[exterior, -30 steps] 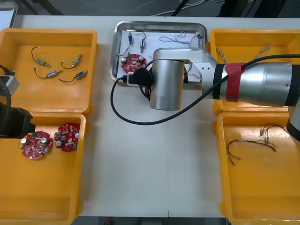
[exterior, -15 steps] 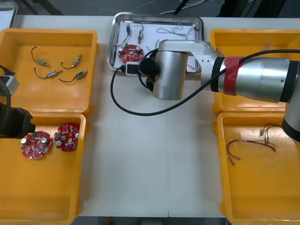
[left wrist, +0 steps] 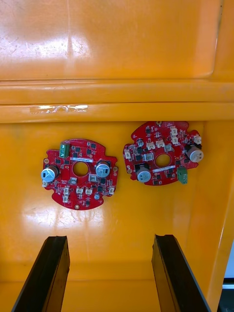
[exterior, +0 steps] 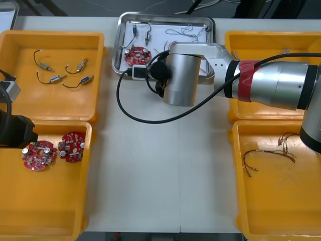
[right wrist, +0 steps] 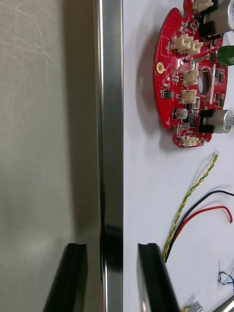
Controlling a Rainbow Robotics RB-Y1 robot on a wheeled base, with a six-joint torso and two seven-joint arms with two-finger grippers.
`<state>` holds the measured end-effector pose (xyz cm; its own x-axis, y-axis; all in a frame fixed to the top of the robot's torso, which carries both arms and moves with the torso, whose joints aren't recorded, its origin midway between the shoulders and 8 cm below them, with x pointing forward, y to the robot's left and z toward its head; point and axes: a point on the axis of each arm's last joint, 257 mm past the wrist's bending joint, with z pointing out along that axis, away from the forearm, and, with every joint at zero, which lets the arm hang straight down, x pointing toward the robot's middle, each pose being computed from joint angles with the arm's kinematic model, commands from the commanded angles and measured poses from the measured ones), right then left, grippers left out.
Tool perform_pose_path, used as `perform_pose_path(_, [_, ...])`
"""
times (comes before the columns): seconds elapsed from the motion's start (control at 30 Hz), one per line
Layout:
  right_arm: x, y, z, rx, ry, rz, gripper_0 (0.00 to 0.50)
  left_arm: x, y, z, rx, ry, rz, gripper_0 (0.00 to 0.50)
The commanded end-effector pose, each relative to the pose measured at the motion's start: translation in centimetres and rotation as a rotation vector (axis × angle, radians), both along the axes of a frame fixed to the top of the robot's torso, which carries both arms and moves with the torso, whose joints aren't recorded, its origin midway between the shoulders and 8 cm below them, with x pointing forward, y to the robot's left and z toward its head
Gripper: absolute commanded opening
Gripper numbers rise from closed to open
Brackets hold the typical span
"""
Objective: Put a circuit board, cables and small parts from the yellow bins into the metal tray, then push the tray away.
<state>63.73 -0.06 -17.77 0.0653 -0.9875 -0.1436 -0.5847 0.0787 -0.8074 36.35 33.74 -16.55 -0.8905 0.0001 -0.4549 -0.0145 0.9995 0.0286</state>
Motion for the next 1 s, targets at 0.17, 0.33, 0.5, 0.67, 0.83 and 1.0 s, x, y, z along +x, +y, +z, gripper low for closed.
perform_pose_path(0.17, [0.2,2.3,2.6,-0.045,-0.055,0.067,0.5,-0.5,1.4,0.9,0.078,-0.001,-0.055,0.5])
perform_pose_path(0.33, [-0.1,2.3,2.4,-0.055,-0.048,0.067,0.5,-0.5,1.4,0.9,0.078,-0.001,-0.055,0.5])
perform_pose_path(0.5, [-1.4,2.3,2.5,-0.057,-0.005,0.03,0.5,-0.5,1.4,0.9,0.078,-0.001,-0.055,0.5])
perform_pose_path(0.67, [-2.8,2.5,2.7,-0.06,0.034,0.005,0.5,-0.5,1.4,0.9,0.078,-0.001,-0.055,0.5])
perform_pose_path(0.83, [-4.9,2.3,2.7,-0.04,0.11,-0.048,0.5,-0.5,1.4,0.9,0.078,-0.001,-0.055,0.5])
perform_pose_path(1.0, [-6.6,1.5,4.3,-0.027,0.139,-0.102,0.5,-0.5,1.4,0.9,0.078,-0.001,-0.055,0.5])
